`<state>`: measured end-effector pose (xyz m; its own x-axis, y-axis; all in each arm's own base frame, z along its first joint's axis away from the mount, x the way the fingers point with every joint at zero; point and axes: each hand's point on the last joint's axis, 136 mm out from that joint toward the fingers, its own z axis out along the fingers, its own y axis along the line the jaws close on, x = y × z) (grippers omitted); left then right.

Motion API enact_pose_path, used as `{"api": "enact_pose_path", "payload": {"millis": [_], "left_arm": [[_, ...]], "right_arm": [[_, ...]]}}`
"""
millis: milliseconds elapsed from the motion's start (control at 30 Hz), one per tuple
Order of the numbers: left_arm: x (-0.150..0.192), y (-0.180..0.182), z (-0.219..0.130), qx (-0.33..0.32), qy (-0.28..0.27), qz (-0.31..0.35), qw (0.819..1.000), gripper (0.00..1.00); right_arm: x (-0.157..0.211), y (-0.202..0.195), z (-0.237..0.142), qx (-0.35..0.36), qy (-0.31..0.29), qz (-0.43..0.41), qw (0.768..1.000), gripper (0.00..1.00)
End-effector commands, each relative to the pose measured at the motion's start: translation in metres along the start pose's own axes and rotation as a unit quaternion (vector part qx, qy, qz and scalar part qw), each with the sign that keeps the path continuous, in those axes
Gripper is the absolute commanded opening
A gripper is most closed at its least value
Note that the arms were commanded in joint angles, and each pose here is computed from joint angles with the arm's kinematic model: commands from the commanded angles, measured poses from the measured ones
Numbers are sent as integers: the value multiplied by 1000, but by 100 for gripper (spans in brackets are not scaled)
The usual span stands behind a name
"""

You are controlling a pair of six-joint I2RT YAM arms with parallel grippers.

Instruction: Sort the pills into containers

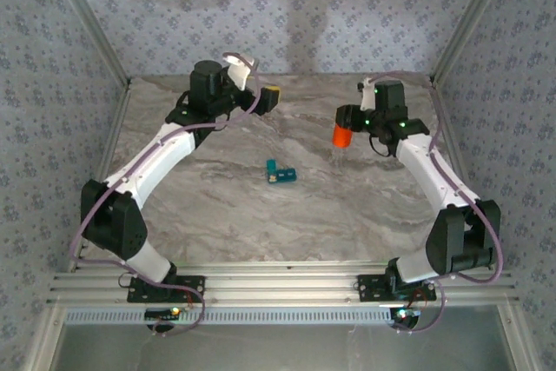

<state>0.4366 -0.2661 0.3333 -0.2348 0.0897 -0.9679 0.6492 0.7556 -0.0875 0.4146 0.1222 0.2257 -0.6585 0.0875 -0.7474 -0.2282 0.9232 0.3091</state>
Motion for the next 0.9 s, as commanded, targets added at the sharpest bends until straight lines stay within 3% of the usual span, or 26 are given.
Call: {"api": "enact_pose_path", "payload": {"millis": [0,200,500,867], "left_arm": [[-28,29,-19,-83,-46,-13,995,99],[-24,39,-21,-102,-38,-18,994,99],[-19,48,-21,-100,-10,-87,991,99],[-20,40,-20,-75,3,-91,993,99]], "right_arm": [[-6,-10,-4,43,-39,-22,998,22],[17,-19,12,68,-35,-27,997,22],[39,-27,32,95,-37,-27,994,21],[53,-22,61,88,-39,-36,995,20]]}}
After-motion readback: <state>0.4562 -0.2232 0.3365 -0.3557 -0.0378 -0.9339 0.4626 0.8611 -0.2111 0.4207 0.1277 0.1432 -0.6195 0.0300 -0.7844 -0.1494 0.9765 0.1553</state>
